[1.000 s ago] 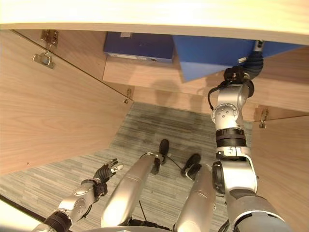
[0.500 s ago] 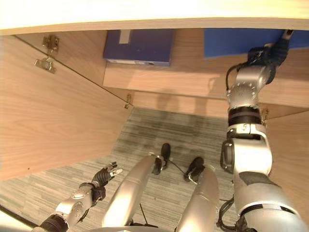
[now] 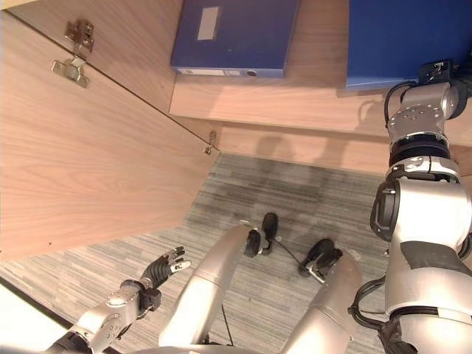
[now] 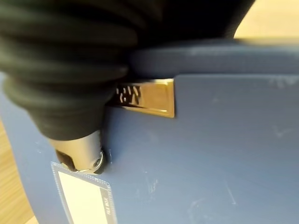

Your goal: Put the empty folder in the office cabinet

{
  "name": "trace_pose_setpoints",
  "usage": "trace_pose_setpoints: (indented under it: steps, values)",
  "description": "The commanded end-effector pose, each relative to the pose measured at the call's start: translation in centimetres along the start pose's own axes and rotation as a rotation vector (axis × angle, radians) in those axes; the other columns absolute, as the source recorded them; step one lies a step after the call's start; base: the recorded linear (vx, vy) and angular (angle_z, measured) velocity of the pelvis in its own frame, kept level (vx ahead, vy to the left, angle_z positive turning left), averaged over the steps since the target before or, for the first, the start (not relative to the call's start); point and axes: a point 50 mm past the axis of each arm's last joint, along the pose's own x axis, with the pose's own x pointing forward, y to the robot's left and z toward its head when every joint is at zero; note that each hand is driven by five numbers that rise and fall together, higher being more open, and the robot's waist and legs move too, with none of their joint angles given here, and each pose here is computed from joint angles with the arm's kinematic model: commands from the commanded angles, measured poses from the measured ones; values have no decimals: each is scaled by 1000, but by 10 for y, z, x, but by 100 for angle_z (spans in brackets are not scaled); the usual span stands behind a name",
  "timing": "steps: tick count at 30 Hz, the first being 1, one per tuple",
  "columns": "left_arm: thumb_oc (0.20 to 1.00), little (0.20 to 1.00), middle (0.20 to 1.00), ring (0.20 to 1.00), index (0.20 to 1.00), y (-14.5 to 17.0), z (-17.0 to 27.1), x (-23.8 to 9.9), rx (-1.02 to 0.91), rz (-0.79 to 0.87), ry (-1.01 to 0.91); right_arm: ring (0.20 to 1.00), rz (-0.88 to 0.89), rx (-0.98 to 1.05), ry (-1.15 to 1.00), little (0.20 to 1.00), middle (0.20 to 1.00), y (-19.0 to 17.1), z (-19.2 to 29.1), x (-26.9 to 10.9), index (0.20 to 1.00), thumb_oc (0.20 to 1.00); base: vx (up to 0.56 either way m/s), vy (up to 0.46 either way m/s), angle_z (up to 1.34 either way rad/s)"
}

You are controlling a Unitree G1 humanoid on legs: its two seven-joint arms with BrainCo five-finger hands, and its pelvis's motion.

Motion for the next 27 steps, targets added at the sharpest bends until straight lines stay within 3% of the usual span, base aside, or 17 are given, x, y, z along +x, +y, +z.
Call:
trace_pose_setpoints:
  steps: [1,8,17,18,19,23,27]
  values:
    - [1000,1000,1000,1000,1000,16,-3,-9,-31,61,-3,200,153,87,-86,200,200,36,29,-9,200,200,0,0,0]
    - [1000,1000,1000,1000,1000,9,8,-15,-94,36,-61,200,98,136,-98,200,200,21,32,-4,200,200,0,8,-2]
    - [1000,1000,1000,1000,1000,20,-9,-27,-109,72,-3,200,97,137,-107,200,200,17,37,-2,200,200,3,1,0]
    - [1000,1000,1000,1000,1000,23,-10,-28,-104,78,2,489,98,124,-92,489,489,15,35,0,489,489,0,0,0]
    - [1000,1000,1000,1000,1000,26,-13,-30,-103,84,15,1000,127,100,-57,1000,1000,16,30,1,1000,1000,0,0,0]
    - [1000,1000,1000,1000,1000,32,-16,-33,-99,89,34,1000,178,-17,-16,1000,1000,20,27,2,1000,1000,0,0,0]
    - [1000,1000,1000,1000,1000,44,-20,-41,-58,91,63,1000,218,-526,43,1000,1000,11,26,10,1000,1000,-5,-9,-1]
